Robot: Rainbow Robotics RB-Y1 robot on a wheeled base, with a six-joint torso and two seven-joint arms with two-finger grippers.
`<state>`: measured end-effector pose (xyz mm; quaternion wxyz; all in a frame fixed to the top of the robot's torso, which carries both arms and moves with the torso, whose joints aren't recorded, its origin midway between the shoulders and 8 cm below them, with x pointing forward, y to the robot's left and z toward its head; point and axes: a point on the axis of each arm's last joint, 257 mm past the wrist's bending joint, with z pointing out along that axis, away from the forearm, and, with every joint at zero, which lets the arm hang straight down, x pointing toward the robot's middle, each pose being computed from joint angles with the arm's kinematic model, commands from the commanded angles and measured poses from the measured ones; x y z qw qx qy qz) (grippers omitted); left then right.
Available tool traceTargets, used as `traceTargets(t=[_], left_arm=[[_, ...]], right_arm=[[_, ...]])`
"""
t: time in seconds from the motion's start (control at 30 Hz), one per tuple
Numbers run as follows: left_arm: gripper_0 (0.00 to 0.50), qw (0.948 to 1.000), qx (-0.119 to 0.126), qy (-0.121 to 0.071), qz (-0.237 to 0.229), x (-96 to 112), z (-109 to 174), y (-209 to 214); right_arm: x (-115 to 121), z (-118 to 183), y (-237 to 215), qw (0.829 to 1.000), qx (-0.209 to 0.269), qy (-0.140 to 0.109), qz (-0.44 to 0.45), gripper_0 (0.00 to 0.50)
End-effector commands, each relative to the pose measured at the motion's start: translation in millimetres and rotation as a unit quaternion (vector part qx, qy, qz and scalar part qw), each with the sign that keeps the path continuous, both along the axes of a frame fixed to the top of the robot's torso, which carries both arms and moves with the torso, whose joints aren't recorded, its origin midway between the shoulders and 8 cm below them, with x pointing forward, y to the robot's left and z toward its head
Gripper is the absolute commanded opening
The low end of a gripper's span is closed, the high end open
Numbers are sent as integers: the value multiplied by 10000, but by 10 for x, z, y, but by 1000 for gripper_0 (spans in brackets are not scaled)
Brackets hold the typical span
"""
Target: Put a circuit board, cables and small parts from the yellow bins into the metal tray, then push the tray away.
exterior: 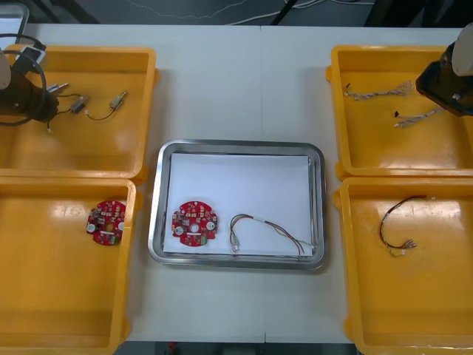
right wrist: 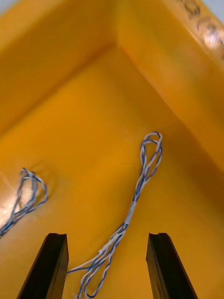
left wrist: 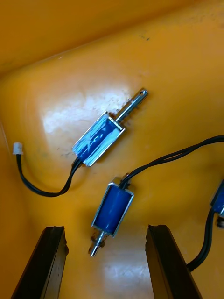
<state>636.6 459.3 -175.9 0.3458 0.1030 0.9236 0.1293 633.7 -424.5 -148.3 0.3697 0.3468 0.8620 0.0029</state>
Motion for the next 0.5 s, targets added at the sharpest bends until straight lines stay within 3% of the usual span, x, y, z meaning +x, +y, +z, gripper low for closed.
traceTargets(t=[0.03, 0.17, 0.5], left_arm=[[500, 9980, 316, -295, -467, 227, 391, -184], [500, 9979, 336, -302, -469, 256, 438, -188], [500, 9979, 383, -278, -451, 263, 452, -160]], right_arm=[[101, 122, 83, 9995, 260, -150, -119, 489], [81, -6, 95, 9992, 371, -50, -166, 488], [195, -119, 209, 9985, 486, -216, -85, 488]])
